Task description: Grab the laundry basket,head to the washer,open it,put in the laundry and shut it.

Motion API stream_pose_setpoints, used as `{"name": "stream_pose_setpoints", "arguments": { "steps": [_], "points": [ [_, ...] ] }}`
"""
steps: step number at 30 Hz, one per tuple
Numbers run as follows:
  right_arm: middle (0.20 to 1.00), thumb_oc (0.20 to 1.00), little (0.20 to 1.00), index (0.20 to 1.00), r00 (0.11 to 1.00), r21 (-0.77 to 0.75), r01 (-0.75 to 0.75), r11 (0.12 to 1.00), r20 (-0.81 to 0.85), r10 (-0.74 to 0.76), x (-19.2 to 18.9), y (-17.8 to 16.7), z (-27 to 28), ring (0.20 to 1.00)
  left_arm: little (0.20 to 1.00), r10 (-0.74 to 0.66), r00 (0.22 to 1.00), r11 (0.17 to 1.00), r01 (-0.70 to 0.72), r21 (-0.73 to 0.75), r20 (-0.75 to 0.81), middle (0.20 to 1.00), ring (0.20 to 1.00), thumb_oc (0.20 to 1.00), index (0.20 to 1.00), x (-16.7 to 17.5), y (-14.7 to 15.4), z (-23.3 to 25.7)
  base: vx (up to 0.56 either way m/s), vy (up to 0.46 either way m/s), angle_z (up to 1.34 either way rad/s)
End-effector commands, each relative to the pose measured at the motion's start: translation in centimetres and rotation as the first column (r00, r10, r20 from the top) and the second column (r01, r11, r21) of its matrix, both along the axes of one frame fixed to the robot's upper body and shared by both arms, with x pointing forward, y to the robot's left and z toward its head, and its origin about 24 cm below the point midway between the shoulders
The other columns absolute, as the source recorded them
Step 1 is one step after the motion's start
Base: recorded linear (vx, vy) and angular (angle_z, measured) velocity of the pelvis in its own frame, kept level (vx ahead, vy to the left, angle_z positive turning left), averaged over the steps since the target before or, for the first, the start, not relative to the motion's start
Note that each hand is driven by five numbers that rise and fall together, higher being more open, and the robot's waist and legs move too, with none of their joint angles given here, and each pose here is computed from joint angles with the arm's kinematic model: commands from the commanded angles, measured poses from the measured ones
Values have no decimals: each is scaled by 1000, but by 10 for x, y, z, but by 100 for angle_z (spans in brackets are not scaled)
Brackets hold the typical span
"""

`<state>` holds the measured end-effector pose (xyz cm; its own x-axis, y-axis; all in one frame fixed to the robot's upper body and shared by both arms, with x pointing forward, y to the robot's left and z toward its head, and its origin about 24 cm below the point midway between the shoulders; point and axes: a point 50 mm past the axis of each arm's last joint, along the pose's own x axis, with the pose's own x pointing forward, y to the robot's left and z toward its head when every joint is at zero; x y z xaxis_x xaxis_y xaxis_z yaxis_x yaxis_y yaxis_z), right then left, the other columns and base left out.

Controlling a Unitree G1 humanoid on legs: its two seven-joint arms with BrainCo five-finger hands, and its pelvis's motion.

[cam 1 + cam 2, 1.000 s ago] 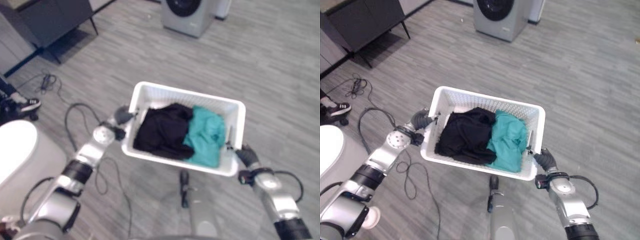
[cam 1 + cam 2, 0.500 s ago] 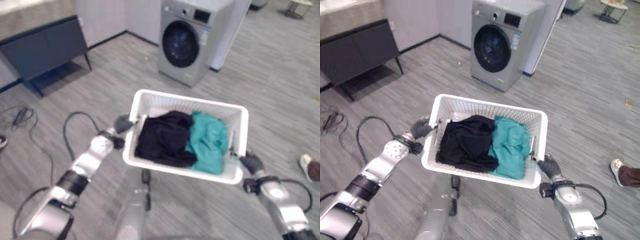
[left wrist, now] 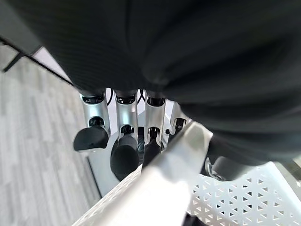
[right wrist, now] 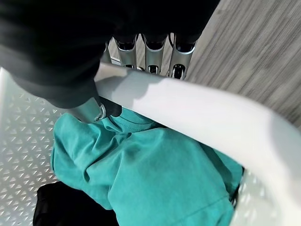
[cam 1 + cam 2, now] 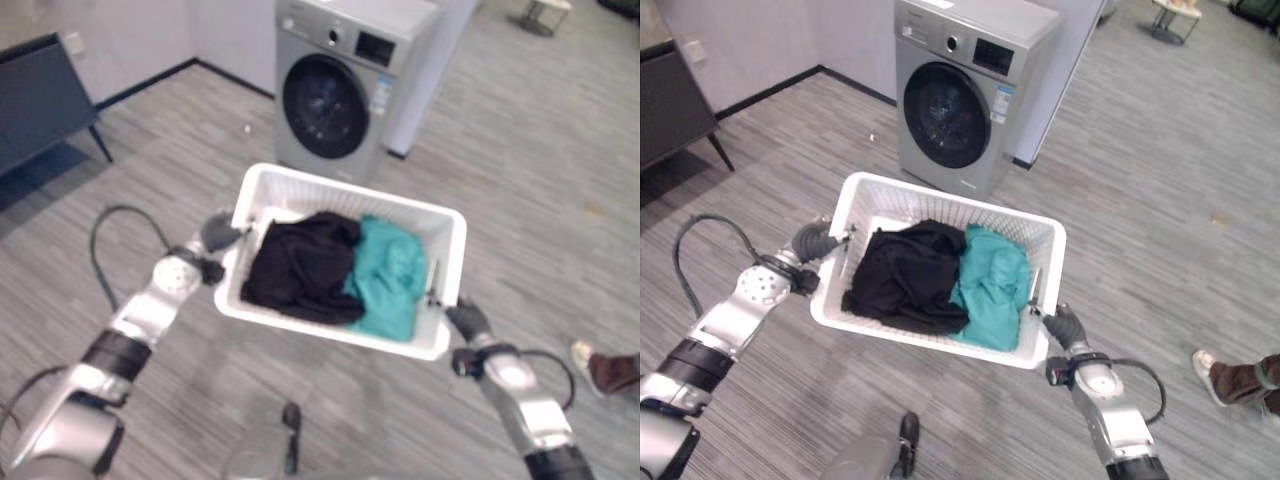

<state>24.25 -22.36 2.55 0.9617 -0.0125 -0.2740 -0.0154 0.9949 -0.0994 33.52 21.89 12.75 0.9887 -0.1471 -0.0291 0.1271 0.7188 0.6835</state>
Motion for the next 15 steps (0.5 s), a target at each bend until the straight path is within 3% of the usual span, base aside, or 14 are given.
{"name": "stream_pose_setpoints", "arguments": {
  "steps": [1, 15],
  "points": [
    [200, 200, 200, 200, 982, -17, -13, 1000, 187, 16, 15, -13, 37, 200, 200, 69, 978, 998, -70, 0, 196, 200, 200, 200, 200, 4, 23, 49, 384, 24, -5],
    [200, 200, 200, 200, 987, -6, 11, 1000, 161, -10, 6, -28, 33, 200, 200, 62, 981, 998, -64, 3, 186, 200, 200, 200, 200, 4, 18, 36, 411, -157, 64]
  ]
}}
